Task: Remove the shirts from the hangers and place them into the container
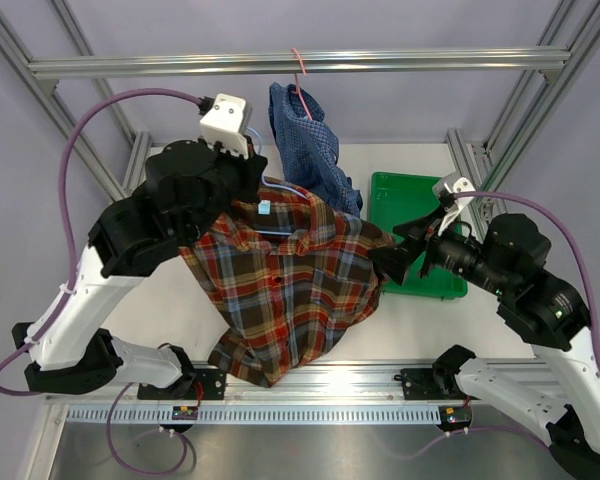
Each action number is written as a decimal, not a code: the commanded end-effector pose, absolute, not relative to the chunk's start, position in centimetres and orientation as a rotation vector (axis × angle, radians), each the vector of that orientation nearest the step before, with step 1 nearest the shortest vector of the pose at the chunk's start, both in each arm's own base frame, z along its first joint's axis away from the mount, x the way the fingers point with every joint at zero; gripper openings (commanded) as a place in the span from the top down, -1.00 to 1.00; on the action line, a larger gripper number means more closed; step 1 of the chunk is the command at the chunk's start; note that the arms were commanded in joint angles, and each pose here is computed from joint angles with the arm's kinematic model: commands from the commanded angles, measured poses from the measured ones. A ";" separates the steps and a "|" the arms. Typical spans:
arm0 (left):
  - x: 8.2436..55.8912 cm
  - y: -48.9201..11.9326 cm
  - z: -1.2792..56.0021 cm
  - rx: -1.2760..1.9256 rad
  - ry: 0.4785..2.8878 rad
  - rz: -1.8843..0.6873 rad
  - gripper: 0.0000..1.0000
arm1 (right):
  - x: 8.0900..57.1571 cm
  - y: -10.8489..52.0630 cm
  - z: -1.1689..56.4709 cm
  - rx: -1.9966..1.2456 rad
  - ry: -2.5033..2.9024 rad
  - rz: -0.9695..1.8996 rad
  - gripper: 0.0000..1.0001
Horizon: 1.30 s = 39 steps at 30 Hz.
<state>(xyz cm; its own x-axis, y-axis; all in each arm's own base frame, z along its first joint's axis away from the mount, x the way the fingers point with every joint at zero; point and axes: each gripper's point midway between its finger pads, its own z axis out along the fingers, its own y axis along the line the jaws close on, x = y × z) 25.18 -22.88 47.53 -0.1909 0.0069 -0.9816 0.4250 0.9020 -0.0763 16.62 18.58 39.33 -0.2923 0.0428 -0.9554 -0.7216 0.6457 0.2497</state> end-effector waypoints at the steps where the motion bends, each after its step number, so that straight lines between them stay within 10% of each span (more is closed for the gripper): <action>1: 24.2 -19.6 51.7 0.259 1.634 -0.388 1.00 | 18.1 19.0 37.6 -0.584 1.742 0.764 -0.75; 13: 23.6 -19.5 51.6 0.261 1.635 -0.417 1.00 | 21.8 21.7 36.0 -0.628 1.740 0.738 -0.62; 15: 23.6 -19.2 51.7 0.257 1.633 -0.404 1.00 | 21.9 22.0 36.0 -0.624 1.752 0.748 -0.12; 16: 23.9 -18.7 51.7 0.238 1.633 -0.377 1.00 | 22.0 22.0 35.9 -0.618 1.758 0.753 0.86; 17: 24.2 -18.5 51.6 0.227 1.634 -0.350 1.00 | 22.1 21.7 35.8 -0.592 1.773 0.742 1.00; 39: 29.3 -12.1 50.0 0.072 1.656 -0.363 1.00 | 20.7 9.0 38.5 -0.043 1.701 0.372 1.00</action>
<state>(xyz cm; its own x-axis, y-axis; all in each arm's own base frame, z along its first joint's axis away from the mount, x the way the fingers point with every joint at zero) 30.55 -15.98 45.09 -0.2839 -0.0934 -0.9543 0.2924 0.9394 -0.1789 20.06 13.33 38.81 -0.2023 0.1501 -0.9677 -0.4484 0.8643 0.2278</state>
